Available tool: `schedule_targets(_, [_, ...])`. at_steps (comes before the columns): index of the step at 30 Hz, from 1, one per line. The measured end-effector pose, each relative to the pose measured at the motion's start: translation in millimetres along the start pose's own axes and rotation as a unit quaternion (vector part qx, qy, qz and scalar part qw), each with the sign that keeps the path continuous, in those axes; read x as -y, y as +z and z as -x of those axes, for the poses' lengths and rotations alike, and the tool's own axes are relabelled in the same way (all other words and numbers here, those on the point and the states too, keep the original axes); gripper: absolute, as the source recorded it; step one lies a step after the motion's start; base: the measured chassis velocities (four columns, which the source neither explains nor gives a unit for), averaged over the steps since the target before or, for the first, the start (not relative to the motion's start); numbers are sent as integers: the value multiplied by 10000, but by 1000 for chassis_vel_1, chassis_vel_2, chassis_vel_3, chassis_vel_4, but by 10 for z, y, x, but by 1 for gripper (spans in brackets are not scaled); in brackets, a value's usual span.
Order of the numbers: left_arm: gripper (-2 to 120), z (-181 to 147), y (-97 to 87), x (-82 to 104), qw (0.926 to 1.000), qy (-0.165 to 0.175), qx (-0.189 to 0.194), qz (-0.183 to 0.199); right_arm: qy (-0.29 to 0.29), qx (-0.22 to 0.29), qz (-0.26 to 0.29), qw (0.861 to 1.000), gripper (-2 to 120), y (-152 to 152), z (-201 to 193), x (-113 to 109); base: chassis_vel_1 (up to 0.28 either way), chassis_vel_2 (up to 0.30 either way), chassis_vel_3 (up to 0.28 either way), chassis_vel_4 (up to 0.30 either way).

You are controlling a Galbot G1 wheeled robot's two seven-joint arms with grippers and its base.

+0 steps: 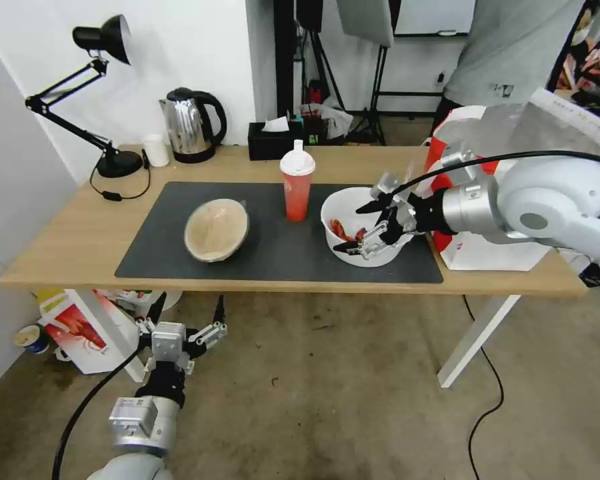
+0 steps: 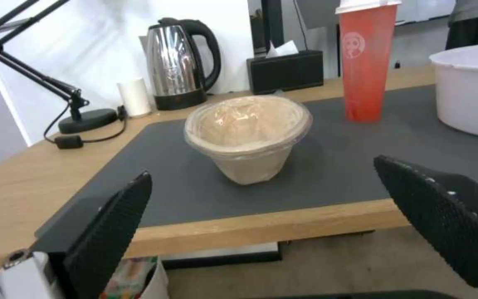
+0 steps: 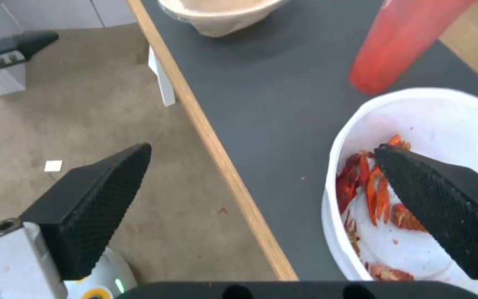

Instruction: Pick up the trash from the table and place it into the takeout bag.

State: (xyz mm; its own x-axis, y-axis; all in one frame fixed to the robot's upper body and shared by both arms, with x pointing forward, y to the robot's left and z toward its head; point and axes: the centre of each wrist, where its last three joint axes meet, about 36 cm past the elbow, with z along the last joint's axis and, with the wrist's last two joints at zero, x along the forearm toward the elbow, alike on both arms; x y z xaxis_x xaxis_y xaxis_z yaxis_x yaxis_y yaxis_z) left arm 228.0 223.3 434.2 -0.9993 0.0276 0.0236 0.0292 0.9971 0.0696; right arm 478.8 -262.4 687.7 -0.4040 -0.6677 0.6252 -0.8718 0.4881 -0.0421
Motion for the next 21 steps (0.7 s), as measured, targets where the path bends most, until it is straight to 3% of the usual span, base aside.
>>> schedule_targets(21, [100, 0, 0, 0, 10000, 0, 0, 0, 179, -383, 89, 9991, 100, 206, 241, 313, 0, 0, 0, 0])
